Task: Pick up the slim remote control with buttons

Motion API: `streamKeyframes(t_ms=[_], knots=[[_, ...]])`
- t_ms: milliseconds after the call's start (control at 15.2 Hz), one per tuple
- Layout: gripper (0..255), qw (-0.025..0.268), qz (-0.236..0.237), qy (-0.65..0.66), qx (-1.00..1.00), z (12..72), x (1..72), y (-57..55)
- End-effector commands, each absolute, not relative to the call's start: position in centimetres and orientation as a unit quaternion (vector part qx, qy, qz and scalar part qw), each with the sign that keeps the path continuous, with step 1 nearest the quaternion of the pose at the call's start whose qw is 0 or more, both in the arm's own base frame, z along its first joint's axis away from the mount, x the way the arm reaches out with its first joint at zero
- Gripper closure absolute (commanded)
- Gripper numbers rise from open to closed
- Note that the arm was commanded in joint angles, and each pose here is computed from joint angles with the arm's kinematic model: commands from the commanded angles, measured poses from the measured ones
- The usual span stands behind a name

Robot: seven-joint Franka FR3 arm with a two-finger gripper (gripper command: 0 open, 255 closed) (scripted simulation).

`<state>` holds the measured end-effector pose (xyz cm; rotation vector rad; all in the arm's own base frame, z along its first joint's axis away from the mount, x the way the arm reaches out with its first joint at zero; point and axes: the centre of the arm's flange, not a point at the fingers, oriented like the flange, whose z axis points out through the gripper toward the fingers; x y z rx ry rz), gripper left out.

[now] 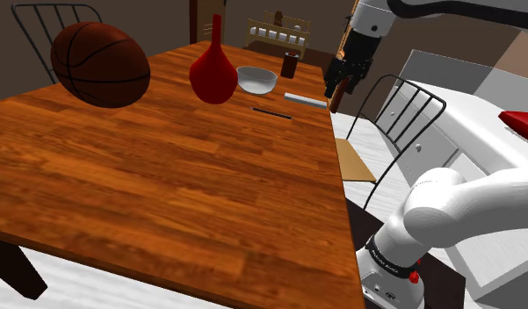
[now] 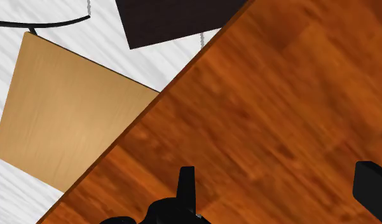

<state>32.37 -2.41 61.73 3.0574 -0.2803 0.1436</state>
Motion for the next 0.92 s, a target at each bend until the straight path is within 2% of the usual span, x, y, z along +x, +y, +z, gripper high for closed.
streamKeyframes(t_ms=[0, 858], knots=[[0, 0.034, 0.047, -0.091, 0.994, 61.7, 32.4, -2.4], [0, 0.017, 0.028, 0.022, 0.999, 56.9, 41.3, -17.1]])
